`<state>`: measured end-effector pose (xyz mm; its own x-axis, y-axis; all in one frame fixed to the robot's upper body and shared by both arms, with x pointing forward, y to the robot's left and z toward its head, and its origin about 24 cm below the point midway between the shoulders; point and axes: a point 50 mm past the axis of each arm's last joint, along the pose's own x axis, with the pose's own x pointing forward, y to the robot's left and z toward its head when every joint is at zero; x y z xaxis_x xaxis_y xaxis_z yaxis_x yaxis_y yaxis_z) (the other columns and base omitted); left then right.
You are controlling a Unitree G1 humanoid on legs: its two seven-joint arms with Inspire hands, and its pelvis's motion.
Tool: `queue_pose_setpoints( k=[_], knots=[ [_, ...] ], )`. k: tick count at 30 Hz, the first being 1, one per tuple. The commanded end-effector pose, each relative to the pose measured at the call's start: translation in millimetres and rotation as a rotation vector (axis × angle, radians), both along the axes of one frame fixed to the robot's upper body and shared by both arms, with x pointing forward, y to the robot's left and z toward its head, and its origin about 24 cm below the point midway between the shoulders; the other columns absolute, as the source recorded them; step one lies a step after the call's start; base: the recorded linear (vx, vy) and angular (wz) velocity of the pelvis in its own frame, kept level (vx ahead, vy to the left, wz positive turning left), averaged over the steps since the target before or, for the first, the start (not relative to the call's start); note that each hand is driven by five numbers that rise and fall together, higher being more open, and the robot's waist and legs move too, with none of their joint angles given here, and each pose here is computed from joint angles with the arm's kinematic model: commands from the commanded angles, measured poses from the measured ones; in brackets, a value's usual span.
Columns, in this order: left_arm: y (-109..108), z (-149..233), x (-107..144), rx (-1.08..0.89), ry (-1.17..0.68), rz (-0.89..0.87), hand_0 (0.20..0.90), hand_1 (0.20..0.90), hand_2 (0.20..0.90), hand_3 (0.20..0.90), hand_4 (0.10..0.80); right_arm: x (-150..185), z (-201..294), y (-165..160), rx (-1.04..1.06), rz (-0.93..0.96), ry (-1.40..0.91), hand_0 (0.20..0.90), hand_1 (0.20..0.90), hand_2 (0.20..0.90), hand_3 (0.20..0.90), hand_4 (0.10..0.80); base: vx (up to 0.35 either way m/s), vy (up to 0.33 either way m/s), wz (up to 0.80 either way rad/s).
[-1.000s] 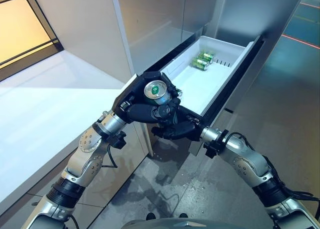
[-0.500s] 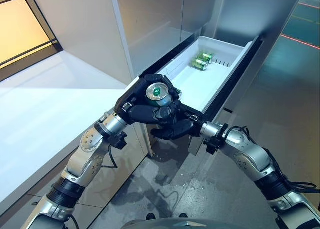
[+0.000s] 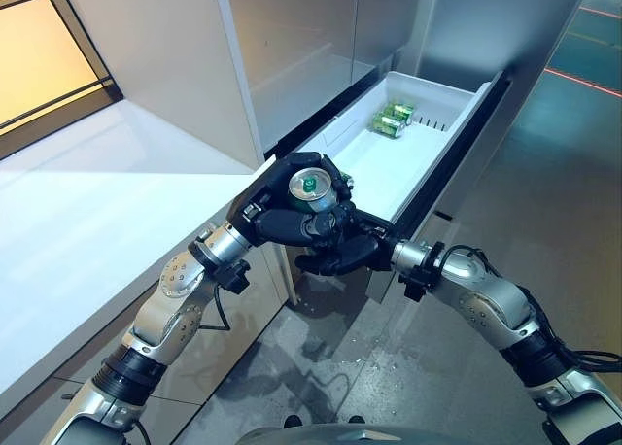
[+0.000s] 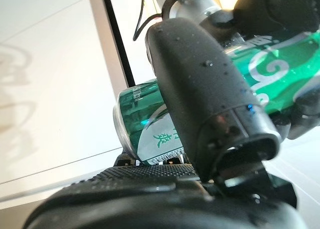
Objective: Put drinks into fridge and close the fridge
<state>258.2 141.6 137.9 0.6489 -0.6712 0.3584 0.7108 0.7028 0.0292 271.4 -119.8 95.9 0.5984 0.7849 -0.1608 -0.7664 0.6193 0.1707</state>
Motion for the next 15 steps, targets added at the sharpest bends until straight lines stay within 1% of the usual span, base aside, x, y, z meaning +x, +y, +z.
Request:
queue_pose_setpoints(
  k=[1,4,8,15],
  knots=[
    [-20.5,55.9,4.7,-0.16,-0.261,-0.09,0.3,0.3,0.3,0.2,0.1,-6.5,56.8,51.9,0.31,0.233,-0.103,0.9,0.9,0.9,0.9,0.8,0.0,0.0,0.0],
    [-20.1,53.6,4.8,-0.157,-0.254,-0.09,0.3,0.3,0.3,0.2,0.1,-8.8,51.7,54.2,0.368,0.236,-0.018,0.9,0.9,0.9,0.9,0.8,0.0,0.0,0.0],
    [-18.5,51.2,5.1,-0.155,-0.247,-0.089,0.3,0.3,0.3,0.2,0.1,-8.8,50.2,54.0,0.411,0.222,0.01,0.9,0.9,0.9,0.9,0.8,0.0,0.0,0.0],
    [-19.2,49.3,5.8,-0.149,-0.229,-0.086,0.3,0.3,0.3,0.2,0.1,-4.9,56.2,52.0,0.373,0.192,-0.083,0.9,0.9,0.9,0.9,0.8,0.0,0.0,0.0]
  ],
)
